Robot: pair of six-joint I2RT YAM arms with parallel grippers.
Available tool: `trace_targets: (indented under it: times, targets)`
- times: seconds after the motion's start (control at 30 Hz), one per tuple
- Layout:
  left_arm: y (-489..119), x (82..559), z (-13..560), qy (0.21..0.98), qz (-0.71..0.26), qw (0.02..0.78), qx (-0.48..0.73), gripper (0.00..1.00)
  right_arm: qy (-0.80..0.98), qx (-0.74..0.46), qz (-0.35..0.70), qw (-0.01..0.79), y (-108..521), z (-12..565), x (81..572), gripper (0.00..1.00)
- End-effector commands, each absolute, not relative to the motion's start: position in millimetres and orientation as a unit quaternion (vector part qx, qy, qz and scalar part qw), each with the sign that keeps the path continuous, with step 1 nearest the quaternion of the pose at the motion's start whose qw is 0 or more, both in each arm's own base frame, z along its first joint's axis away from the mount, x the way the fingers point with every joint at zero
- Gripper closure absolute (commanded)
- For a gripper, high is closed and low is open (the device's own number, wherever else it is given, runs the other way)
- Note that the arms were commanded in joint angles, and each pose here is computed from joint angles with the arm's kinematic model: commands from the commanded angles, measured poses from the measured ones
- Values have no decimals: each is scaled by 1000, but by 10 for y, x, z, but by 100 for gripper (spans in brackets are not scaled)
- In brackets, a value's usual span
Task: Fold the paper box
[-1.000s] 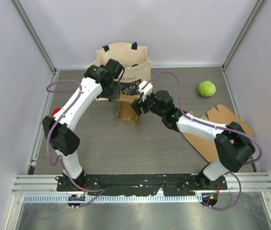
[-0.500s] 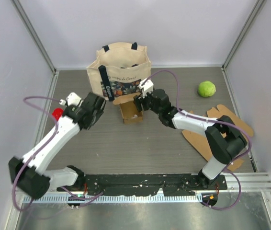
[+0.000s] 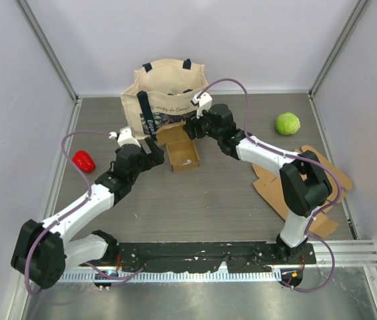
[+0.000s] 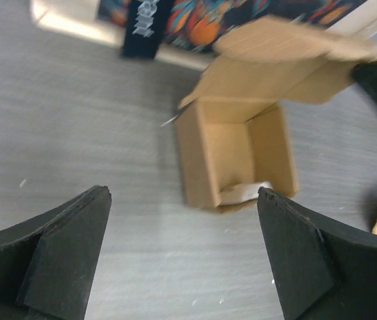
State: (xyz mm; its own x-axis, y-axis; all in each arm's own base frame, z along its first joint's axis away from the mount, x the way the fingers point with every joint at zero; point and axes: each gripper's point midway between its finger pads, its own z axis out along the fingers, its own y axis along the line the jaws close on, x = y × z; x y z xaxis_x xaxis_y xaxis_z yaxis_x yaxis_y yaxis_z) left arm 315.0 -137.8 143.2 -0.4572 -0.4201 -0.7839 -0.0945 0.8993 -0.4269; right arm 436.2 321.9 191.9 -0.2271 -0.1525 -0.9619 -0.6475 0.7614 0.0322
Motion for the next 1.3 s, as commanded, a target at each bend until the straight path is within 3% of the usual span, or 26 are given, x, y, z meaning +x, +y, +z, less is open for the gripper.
trace_targets:
  times: [0.0,0.17,0.67,1.13,1.27]
  targets:
    - [-1664,3609,1993,786,-242,560,-97,2,758,-261,260,539,3268,2013,4385,44]
    - [-1769,3911,1842,798,-277,532,-58,13,763,-255,296,516,3247,1995,4446,47]
    - [-1865,4329,1654,808,-228,543,19,31,769,-251,322,492,3179,1978,4597,48]
    - [-1818,4348,1614,822,-209,529,14,68,778,-266,316,473,3006,1871,4678,47]
    - [-1811,4330,1621,823,-209,528,14,74,782,-279,281,481,2910,1780,4713,41]
